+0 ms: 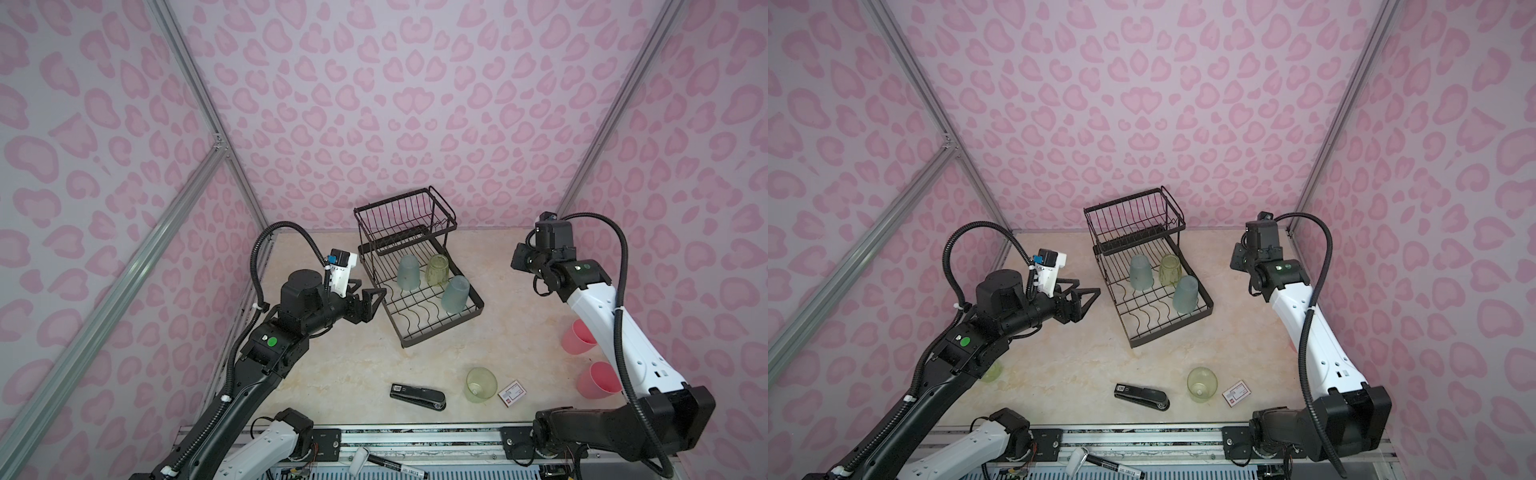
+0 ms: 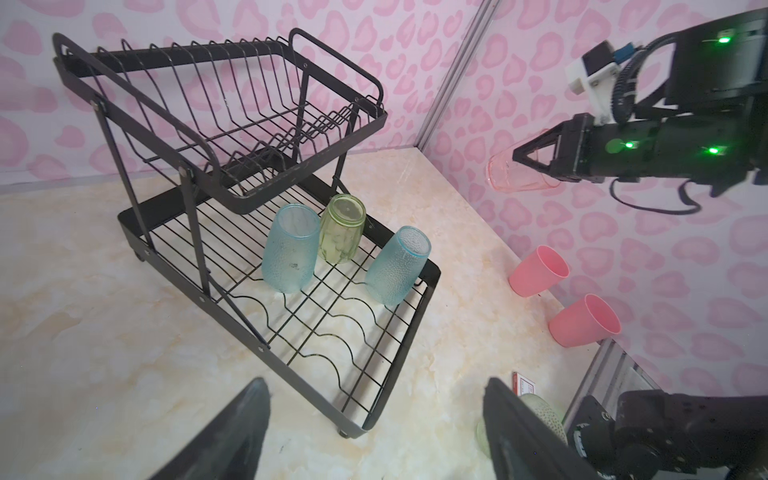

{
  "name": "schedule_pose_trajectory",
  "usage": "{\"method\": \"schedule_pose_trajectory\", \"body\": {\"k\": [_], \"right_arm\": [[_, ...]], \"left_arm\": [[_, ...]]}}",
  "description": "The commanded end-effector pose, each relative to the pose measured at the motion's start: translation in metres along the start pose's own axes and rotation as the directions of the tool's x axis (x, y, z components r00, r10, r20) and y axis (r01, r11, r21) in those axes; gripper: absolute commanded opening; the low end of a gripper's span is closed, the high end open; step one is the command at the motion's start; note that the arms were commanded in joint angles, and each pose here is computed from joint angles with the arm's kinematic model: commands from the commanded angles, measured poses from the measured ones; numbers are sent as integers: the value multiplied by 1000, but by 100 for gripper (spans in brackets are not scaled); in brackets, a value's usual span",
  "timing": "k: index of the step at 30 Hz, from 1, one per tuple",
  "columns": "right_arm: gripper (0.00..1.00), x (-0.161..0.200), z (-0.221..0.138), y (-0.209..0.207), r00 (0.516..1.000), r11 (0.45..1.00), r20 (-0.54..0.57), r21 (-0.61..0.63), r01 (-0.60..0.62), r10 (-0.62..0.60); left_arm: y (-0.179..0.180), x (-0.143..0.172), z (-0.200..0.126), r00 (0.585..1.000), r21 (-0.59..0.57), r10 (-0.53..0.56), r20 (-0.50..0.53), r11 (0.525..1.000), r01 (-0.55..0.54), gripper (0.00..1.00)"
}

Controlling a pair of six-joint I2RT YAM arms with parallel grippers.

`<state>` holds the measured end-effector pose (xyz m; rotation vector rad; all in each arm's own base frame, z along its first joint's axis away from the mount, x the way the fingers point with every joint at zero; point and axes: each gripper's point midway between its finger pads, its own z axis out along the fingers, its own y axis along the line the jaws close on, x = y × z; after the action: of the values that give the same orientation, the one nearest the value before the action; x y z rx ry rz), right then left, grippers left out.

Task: Load cups into a dish rack
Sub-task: Pick up the cup from the middle-right of the table.

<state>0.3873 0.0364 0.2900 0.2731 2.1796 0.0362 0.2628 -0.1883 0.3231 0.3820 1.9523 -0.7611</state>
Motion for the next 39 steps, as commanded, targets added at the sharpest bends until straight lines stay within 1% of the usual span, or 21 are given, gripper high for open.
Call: {"method": "schedule_pose_trajectory", "body": {"k": [1,5,9,14,20,22,24,27,33,36,39], "right_arm": [[0,-19,-18,21,994,998,111,-62,28,-21],[0,-19,-38,51,987,982,159,-180,50,-21],[0,-14,-55,81,978,956,205,-281,88,-30],[0,-4,-74,113,968,912,246,-388,133,-36],[0,7,-99,137,951,865,305,-466,187,-42],[0,10,-109,144,946,844,322,-498,198,-32],[0,15,-118,153,942,814,335,-545,203,-10],[0,20,-129,162,933,786,360,-578,221,3],[0,29,-147,176,916,727,399,-638,254,30],[0,32,-155,183,908,696,416,-668,264,56],[0,37,-159,191,898,666,435,-689,287,63]], "left_arm": [[7,-16,-5,999,-59,-17,45,998,19,83],[12,-31,-9,997,-110,-35,73,993,43,83],[20,-41,-9,991,-160,-97,93,981,111,83],[17,-55,-12,971,-137,-195,137,967,214,82],[17,-66,-15,933,-101,-283,222,945,311,81],[17,-68,-14,915,-79,-324,238,933,351,81],[17,-70,-11,889,-50,-377,262,914,402,81],[14,-77,-9,849,13,-436,297,891,454,80],[14,-84,-4,782,105,-510,359,854,509,78],[15,-84,-1,743,142,-555,374,826,545,77],[17,-80,8,698,172,-618,361,780,601,77]]}}
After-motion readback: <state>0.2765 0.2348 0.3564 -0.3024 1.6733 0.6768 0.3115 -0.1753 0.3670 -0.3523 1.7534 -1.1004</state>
